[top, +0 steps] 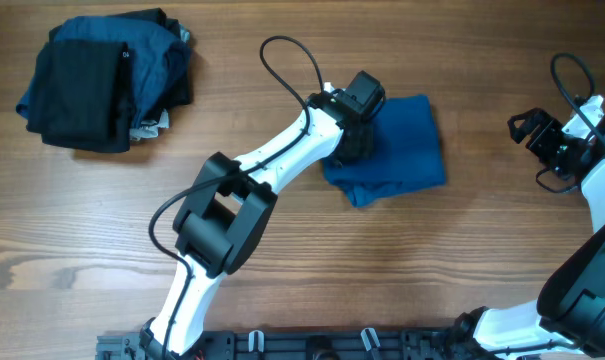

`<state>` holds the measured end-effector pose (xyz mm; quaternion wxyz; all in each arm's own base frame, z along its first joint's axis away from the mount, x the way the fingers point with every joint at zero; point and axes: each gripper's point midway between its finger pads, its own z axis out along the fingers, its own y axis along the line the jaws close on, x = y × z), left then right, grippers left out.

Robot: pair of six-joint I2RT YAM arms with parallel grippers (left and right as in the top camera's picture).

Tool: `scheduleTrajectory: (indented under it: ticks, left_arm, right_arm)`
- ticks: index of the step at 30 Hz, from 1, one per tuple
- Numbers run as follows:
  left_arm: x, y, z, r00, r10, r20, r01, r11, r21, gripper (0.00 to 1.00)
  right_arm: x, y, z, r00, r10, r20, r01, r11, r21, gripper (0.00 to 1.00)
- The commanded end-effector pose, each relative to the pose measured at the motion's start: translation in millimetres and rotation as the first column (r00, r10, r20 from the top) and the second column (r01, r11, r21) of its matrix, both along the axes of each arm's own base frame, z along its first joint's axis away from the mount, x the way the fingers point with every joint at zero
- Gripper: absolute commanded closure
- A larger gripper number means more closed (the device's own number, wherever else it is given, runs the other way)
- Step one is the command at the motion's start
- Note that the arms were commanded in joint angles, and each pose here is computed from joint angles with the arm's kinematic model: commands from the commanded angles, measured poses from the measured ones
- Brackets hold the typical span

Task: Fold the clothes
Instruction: 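Grasp the folded teal bundle with the left gripper, then carry the teal bundle left and place it on the dark clothes stack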

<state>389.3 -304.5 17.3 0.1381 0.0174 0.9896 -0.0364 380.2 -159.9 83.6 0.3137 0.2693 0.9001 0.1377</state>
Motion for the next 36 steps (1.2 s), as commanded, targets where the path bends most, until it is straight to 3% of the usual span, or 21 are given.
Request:
scheduleTrajectory:
  ticks: [1, 9, 14, 15, 16, 17, 19, 20, 27, 32, 36]
  left_arm:
    - [-3.8, 5.6, -25.8, 0.998, 0.036, -0.056, -0.034, 0.999, 0.025, 0.00]
    - [-20.5, -4.7, -49.1, 0.984, 0.063, -0.166, -0.069, 0.997, -0.029, 0.01]
    - [-30.0, -11.9, -56.1, 0.974, 0.045, -0.223, -0.061, 0.996, -0.066, 0.23]
    - [-30.5, -12.0, -56.4, 0.973, 0.044, -0.226, -0.061, 0.996, -0.066, 0.28]
    - [-30.7, -11.9, -56.8, 0.973, 0.044, -0.227, -0.061, 0.996, -0.066, 0.42]
    - [-31.5, -11.2, -56.9, 0.972, 0.045, -0.230, -0.061, 0.996, -0.062, 0.64]
    - [-31.8, -7.6, -57.3, 0.970, 0.052, -0.237, -0.067, 0.996, -0.055, 0.89]
    - [-31.5, -5.0, -57.2, 0.969, 0.057, -0.242, -0.072, 0.996, -0.051, 0.96]
    - [-10.8, 28.0, -29.5, 0.963, 0.126, -0.238, -0.142, 0.988, -0.053, 0.96]
    - [40.6, 16.4, 54.8, 0.999, 0.023, 0.044, -0.015, 0.983, -0.184, 0.96]
    - [72.7, 19.4, 114.7, 0.963, 0.083, 0.257, -0.024, 0.974, -0.225, 0.96]
  right_arm:
    - [1.2, -0.4, 1.1, 1.000, 0.003, 0.003, -0.003, 1.000, -0.014, 0.00]
    - [1.2, -0.4, 1.1, 1.000, 0.002, 0.003, -0.002, 1.000, -0.014, 0.00]
    - [1.1, -0.4, 1.0, 1.000, 0.002, 0.002, -0.002, 1.000, -0.014, 0.00]
    - [1.2, -0.6, 1.1, 1.000, 0.002, 0.003, -0.002, 1.000, -0.014, 0.00]
    - [1.1, -0.4, 1.0, 1.000, 0.002, 0.002, -0.002, 1.000, -0.014, 0.00]
    - [1.2, -0.4, 1.1, 1.000, 0.002, 0.003, -0.002, 1.000, -0.014, 0.00]
    - [1.1, -0.4, 1.0, 1.000, 0.002, 0.002, -0.002, 1.000, -0.014, 0.00]
    - [1.2, -0.4, 1.1, 1.000, 0.002, 0.003, -0.002, 1.000, -0.014, 0.00]
    - [1.1, -0.4, 1.0, 1.000, 0.002, 0.002, -0.002, 1.000, -0.014, 0.00]
    - [1.2, -0.4, 1.1, 1.000, 0.002, 0.003, -0.002, 1.000, -0.014, 0.00]
    - [1.2, -0.4, 1.1, 1.000, 0.002, 0.003, -0.002, 1.000, -0.014, 0.00]
